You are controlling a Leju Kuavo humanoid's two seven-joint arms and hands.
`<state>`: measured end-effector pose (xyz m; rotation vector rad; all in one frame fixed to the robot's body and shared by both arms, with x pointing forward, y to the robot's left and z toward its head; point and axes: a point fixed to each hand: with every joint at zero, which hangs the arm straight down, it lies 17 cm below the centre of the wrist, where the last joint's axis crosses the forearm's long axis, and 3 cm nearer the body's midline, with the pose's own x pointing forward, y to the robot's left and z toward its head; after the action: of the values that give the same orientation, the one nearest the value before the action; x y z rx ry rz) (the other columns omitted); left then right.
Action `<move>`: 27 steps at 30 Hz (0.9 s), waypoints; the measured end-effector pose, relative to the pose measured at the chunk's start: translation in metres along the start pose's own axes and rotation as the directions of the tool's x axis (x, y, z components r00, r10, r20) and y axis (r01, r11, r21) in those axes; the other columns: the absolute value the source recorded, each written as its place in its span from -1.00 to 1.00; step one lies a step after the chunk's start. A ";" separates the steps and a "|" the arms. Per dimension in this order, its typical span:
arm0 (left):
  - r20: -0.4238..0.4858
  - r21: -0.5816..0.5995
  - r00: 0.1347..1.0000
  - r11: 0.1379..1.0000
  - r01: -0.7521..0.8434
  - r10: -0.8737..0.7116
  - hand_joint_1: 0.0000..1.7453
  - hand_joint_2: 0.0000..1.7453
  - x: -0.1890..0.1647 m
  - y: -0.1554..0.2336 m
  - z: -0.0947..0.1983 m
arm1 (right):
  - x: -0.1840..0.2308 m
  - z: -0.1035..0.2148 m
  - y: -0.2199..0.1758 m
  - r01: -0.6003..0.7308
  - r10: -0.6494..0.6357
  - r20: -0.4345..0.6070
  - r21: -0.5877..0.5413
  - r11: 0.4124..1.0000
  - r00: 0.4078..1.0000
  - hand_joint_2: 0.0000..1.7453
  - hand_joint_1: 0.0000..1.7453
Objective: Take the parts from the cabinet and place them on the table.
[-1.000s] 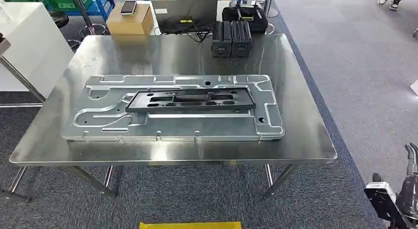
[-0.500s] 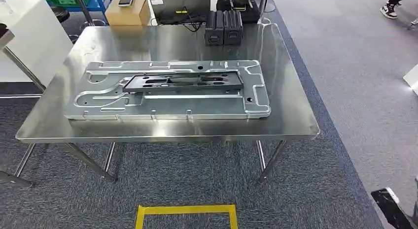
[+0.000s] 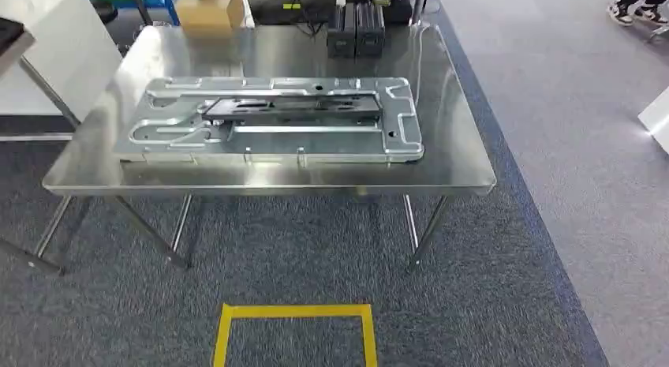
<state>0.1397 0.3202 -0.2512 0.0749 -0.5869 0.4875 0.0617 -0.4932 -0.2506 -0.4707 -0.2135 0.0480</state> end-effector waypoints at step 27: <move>0.005 -0.012 0.999 0.999 0.041 -0.041 -1.00 -1.00 0.004 -0.009 -0.003 | 0.016 0.028 0.113 0.136 -0.126 -0.055 0.246 0.960 0.990 -1.00 -1.00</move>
<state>0.1484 0.3145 -0.2502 0.0761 -0.5917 0.4444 0.0720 -0.3785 -0.2750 -0.2060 -0.1971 -0.0640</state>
